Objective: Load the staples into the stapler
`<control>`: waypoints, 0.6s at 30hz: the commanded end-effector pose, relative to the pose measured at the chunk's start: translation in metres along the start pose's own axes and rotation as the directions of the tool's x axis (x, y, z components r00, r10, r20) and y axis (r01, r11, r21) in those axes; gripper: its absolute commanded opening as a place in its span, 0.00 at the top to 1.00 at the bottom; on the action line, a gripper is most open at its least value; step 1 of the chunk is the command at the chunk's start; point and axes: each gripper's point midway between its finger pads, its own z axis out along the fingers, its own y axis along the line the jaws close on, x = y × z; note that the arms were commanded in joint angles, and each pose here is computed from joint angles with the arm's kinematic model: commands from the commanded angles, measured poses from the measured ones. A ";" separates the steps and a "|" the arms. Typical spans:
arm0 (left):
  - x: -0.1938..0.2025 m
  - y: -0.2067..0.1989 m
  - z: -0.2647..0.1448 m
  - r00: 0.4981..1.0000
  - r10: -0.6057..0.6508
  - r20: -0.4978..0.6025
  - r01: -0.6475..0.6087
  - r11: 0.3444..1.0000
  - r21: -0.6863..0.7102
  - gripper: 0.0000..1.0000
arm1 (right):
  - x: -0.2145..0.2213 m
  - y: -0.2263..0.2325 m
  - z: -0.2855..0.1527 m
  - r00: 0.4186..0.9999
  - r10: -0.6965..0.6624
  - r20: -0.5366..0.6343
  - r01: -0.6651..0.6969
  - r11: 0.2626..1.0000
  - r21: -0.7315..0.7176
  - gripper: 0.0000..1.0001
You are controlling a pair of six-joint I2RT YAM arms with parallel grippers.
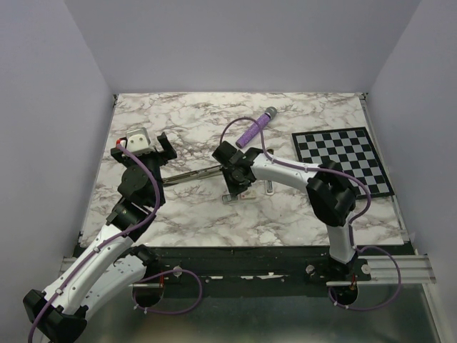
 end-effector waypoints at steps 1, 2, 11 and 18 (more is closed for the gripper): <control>-0.001 -0.002 0.000 1.000 -0.020 0.009 0.020 1.000 0.013 0.01 | -0.011 0.004 -0.019 0.998 -0.015 0.056 0.015 1.000 -0.005 0.80; -0.002 -0.002 0.000 1.000 -0.022 0.011 0.022 1.000 0.015 0.01 | -0.015 0.003 -0.023 0.997 -0.007 0.075 0.007 1.000 -0.007 0.80; -0.003 -0.002 -0.001 1.000 -0.027 0.011 0.026 1.000 0.016 0.01 | -0.023 -0.018 -0.034 0.986 0.015 0.166 -0.025 0.998 0.058 0.80; -0.006 0.000 -0.002 0.999 -0.036 0.019 0.036 0.999 0.010 0.01 | -0.025 -0.064 -0.042 0.967 0.081 0.242 -0.118 0.983 0.143 0.80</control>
